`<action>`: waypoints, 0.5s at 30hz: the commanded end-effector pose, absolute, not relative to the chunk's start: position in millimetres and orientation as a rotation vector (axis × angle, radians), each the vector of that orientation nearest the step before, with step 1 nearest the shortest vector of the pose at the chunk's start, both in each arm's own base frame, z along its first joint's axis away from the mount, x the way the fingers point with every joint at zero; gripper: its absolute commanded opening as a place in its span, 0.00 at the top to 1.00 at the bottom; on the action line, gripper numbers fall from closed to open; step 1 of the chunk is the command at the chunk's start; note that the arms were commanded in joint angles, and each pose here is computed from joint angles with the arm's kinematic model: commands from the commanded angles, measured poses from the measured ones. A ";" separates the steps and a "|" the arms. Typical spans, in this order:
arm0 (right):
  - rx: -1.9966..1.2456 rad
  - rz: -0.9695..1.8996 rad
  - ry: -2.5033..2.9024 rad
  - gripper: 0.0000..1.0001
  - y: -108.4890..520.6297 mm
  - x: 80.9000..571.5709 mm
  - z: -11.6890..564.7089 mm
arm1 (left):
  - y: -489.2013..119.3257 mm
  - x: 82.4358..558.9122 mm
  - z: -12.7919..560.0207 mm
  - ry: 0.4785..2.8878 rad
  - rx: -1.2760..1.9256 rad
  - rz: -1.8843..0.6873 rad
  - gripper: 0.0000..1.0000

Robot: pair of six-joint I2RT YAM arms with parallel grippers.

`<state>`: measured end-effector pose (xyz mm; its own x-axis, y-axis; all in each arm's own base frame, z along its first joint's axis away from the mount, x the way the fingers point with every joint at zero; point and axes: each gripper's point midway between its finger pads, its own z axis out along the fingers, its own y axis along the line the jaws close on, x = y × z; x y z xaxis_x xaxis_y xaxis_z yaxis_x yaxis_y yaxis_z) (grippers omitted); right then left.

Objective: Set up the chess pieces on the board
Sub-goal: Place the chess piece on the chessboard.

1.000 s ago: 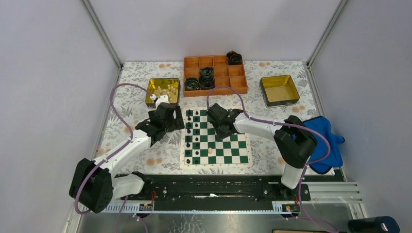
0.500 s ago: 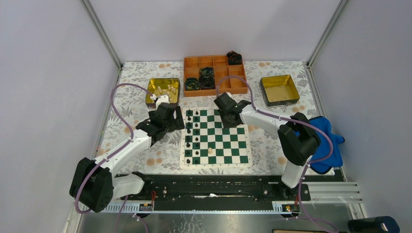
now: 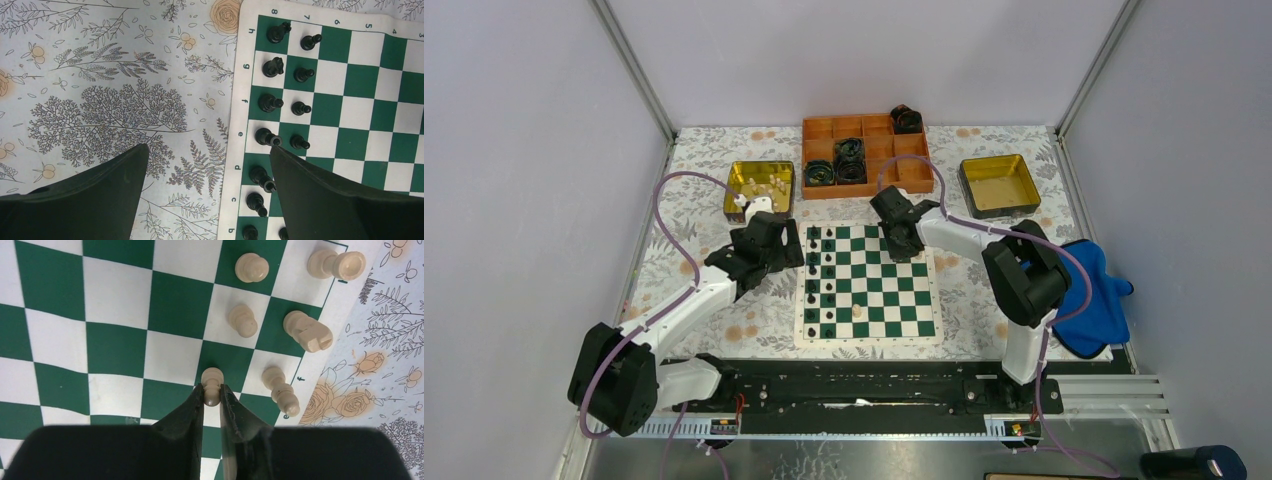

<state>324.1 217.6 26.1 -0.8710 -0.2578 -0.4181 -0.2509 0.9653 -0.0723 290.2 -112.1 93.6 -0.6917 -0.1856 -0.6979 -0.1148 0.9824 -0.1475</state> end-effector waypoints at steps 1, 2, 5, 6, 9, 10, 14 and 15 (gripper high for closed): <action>-0.339 -0.034 2.640 0.84 216.8 341.6 36.5 | -114.6 298.8 103.1 2.299 -0.203 -0.116 0.01; -0.335 -0.036 2.642 0.84 216.0 342.3 35.8 | -114.6 299.1 103.5 2.298 -0.204 -0.115 0.01; -0.331 -0.041 2.646 0.84 213.9 343.4 33.7 | -114.6 299.1 103.2 2.299 -0.204 -0.115 0.01; -0.328 -0.040 2.647 0.84 213.3 344.0 33.7 | -114.4 298.9 102.8 2.300 -0.204 -0.114 0.01; -0.325 -0.044 2.653 0.84 211.5 344.5 31.8 | -114.5 298.6 102.3 2.302 -0.203 -0.114 0.01; -0.325 -0.043 2.655 0.84 211.1 344.4 31.1 | -114.6 298.7 102.2 2.302 -0.200 -0.114 0.01; -0.326 -0.042 2.664 0.84 210.3 343.9 28.8 | -114.3 298.7 101.1 2.306 -0.201 -0.111 0.01; -0.329 -0.041 2.666 0.83 210.3 343.5 28.2 | -114.6 298.7 101.2 2.306 -0.200 -0.112 0.01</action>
<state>329.5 208.5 19.4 -0.8825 -0.2418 -0.4034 -0.2296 0.9701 -0.0791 290.1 -112.0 93.0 -0.6932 -0.1845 -0.6967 -0.1148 0.9826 -0.1459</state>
